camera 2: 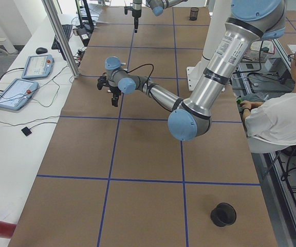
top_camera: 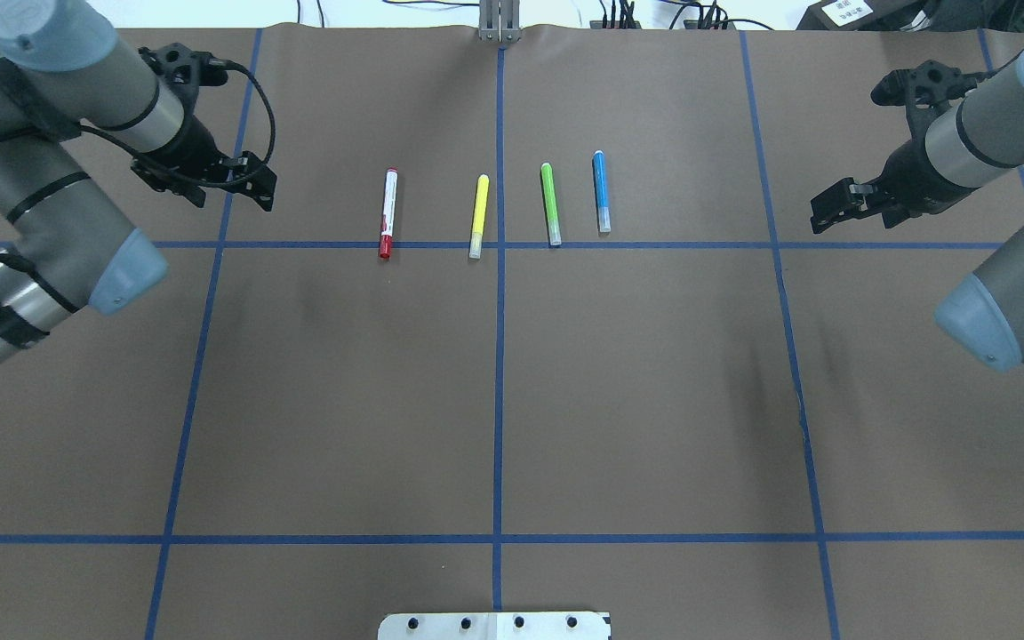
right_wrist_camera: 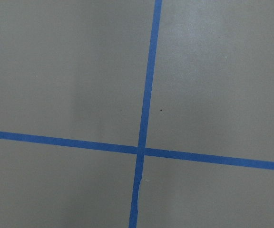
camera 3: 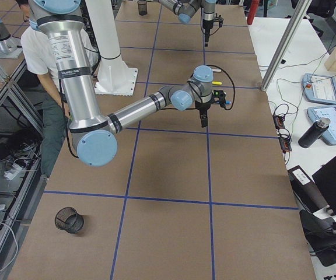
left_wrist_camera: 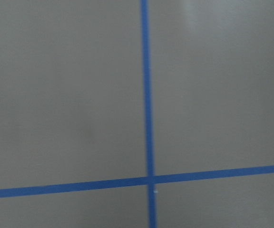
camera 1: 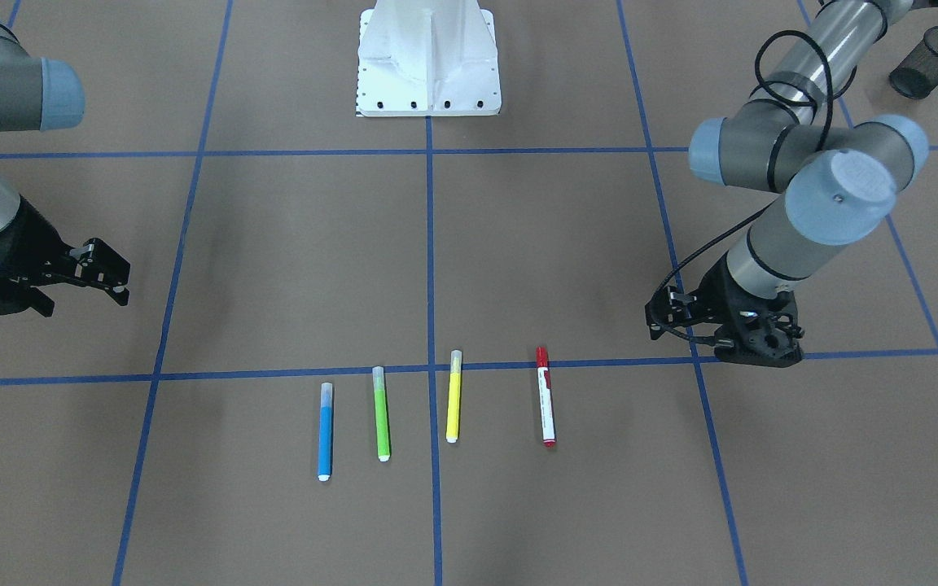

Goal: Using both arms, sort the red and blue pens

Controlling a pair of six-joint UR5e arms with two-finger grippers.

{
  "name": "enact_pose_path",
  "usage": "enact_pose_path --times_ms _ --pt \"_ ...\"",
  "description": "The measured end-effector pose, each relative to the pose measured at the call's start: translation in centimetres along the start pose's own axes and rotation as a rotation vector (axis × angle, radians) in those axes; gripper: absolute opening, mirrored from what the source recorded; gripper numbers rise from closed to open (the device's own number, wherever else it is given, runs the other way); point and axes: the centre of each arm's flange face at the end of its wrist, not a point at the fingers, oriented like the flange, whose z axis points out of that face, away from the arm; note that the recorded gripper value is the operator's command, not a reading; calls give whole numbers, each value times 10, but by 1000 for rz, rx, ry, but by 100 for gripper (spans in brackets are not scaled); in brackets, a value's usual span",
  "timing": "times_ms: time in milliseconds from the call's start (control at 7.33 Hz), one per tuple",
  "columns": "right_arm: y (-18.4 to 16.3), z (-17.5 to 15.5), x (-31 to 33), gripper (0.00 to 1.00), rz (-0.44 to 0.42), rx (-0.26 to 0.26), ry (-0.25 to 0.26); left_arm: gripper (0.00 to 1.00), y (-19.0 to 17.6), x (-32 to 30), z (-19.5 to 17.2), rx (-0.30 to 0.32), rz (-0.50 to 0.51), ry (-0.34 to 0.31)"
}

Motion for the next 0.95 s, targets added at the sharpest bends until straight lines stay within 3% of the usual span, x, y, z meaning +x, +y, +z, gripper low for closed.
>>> enact_pose_path --times_ms 545,955 --pt "-9 7 -11 99 -6 -6 -3 95 -44 102 40 -7 -12 -42" --pt "-21 17 -25 99 -14 -14 -5 68 -53 135 71 -48 -17 -68"
